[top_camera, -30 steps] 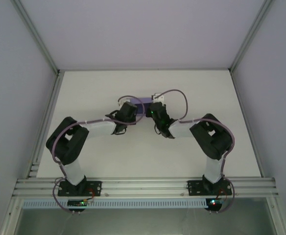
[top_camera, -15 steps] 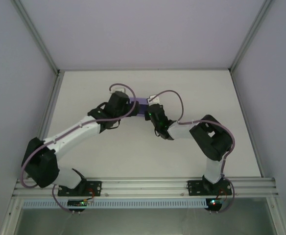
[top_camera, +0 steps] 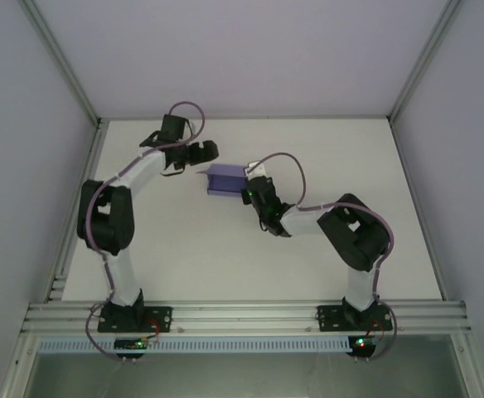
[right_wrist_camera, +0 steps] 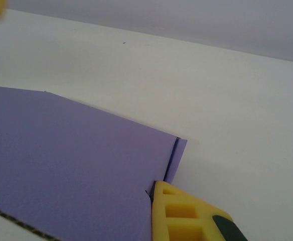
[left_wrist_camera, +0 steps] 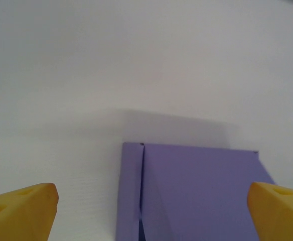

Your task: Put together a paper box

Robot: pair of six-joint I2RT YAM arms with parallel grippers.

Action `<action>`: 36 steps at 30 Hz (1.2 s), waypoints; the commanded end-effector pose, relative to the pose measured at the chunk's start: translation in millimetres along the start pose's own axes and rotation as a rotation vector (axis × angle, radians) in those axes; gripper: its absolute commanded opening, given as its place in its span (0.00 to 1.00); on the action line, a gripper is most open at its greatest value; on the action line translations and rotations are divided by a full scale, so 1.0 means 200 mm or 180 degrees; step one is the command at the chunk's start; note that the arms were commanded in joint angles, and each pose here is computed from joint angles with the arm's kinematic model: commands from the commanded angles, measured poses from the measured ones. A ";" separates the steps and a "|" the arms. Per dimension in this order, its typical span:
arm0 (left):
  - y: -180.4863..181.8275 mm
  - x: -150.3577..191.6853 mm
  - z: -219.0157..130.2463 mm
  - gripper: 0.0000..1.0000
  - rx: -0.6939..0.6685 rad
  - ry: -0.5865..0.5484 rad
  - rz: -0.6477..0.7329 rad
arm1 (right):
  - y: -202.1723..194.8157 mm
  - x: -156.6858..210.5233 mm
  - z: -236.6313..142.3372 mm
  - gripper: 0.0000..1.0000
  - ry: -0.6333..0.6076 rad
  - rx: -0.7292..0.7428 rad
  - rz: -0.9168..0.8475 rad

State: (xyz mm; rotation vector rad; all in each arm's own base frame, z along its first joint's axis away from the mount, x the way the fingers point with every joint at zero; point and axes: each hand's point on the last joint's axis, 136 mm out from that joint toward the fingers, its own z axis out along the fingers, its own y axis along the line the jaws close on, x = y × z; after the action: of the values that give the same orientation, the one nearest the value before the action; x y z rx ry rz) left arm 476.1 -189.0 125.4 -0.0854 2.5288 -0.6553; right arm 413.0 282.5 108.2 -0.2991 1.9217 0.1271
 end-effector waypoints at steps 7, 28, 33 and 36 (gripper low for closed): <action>-0.07 0.16 0.22 0.69 0.0996 0.0548 -0.0250 | 0.03 0.22 -0.01 0.06 0.0428 -0.0092 -0.0477; 0.15 0.55 0.36 0.49 0.0423 0.0604 -0.0383 | 0.11 0.14 -0.53 0.99 0.0734 -0.1294 -0.0102; 0.19 0.65 0.40 0.43 0.0357 0.0637 -0.0517 | -0.15 0.07 -0.35 0.99 0.1162 -0.0773 0.0851; 0.21 0.70 0.41 0.38 0.0141 0.0604 -0.0488 | -0.26 0.12 -0.25 0.99 0.1411 -0.0679 0.1389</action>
State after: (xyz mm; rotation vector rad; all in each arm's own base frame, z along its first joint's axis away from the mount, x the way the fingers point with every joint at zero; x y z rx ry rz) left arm 447.9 -230.8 53.8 -0.0667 2.4322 -1.0189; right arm 374.1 230.4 131.5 -0.2526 2.2288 0.4985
